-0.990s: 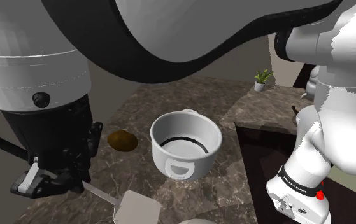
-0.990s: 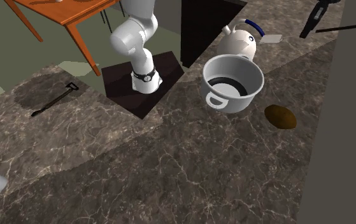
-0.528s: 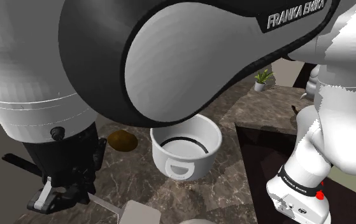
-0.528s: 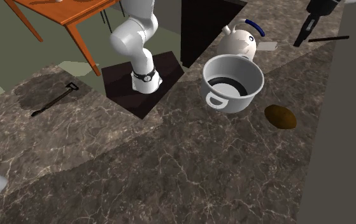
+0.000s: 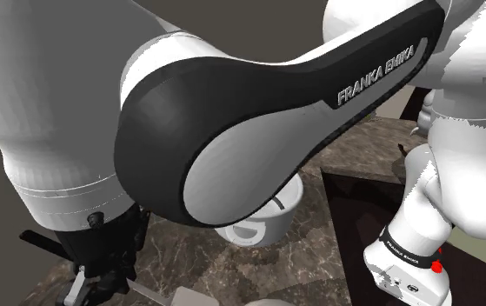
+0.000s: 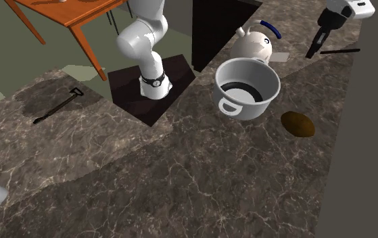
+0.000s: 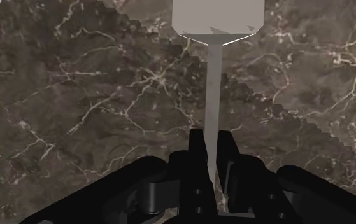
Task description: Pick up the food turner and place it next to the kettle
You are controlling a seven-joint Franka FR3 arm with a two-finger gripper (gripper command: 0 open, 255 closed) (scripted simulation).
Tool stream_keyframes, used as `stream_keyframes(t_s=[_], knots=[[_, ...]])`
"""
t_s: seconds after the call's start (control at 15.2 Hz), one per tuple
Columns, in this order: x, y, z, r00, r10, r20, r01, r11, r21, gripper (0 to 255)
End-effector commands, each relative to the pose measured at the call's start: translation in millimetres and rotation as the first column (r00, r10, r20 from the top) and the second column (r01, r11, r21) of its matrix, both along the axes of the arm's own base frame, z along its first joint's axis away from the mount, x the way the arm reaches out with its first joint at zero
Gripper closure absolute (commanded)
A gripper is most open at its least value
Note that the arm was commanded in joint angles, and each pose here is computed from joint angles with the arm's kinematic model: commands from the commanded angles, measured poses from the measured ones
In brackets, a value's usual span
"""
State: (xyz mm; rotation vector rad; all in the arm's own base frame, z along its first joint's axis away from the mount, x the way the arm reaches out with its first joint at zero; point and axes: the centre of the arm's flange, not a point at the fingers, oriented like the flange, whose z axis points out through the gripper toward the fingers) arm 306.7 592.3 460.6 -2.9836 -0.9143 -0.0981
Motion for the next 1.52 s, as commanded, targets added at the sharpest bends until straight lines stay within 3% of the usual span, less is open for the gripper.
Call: stream_keyframes(t_s=[0.0,1.19,1.45], knots=[[-0.9,0.3,-12.9,1.0,0.0,0.0,0.0,1.0,0.0,255],[-0.9,0.3,-110.1,1.0,0.0,0.0,0.0,1.0,0.0,255],[-0.9,0.3,-110.1,1.0,0.0,0.0,0.0,1.0,0.0,255]])
